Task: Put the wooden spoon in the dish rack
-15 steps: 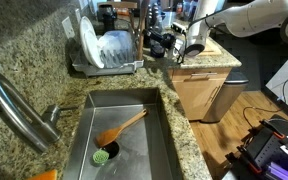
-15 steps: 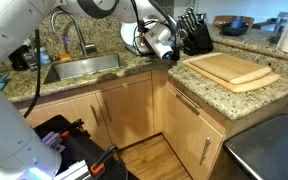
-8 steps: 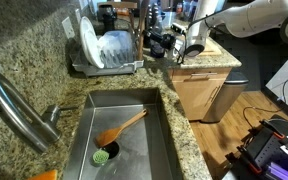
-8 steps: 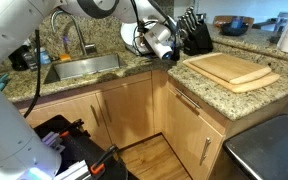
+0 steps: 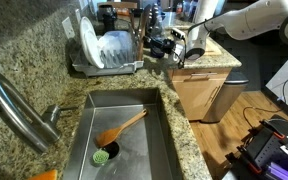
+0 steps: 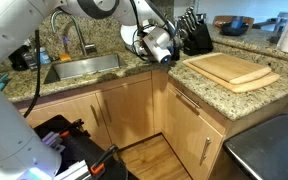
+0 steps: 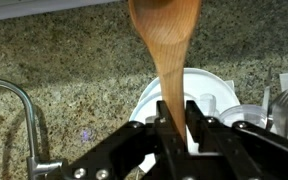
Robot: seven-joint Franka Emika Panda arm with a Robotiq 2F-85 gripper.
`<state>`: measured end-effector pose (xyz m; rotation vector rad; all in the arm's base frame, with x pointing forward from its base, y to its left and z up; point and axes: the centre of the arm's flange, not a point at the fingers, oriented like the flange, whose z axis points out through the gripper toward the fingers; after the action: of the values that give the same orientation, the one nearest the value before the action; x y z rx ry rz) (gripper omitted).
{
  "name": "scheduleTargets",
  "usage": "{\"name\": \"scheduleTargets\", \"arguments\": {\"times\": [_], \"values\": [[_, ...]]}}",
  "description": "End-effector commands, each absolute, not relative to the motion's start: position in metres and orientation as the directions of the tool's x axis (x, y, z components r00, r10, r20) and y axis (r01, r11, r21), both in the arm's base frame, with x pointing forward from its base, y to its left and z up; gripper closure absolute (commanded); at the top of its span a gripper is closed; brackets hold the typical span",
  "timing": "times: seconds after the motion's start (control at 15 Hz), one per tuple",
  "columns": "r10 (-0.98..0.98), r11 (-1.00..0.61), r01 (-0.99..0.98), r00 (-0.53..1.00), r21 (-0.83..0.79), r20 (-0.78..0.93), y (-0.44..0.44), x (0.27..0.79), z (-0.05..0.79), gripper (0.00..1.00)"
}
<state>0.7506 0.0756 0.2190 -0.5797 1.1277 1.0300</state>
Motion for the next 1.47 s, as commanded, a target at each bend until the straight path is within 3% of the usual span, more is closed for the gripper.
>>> {"name": "scheduleTargets", "arguments": {"times": [0.0, 0.87, 0.93, 1.0, 1.4], "values": [[0.371, 0.446, -0.889, 0.074, 0.107, -0.926, 0.076, 0.750, 0.219, 0.77], [0.371, 0.446, -0.889, 0.074, 0.107, -0.926, 0.076, 0.750, 0.219, 0.77], [0.371, 0.446, -0.889, 0.074, 0.107, -0.926, 0.076, 0.750, 0.219, 0.52], [0.366, 0.453, -0.886, 0.082, 0.100, -0.927, 0.047, 0.786, 0.279, 0.51], [0.391, 0.472, -0.876, 0.110, 0.096, -0.914, -0.006, 0.835, 0.406, 0.10]]}}
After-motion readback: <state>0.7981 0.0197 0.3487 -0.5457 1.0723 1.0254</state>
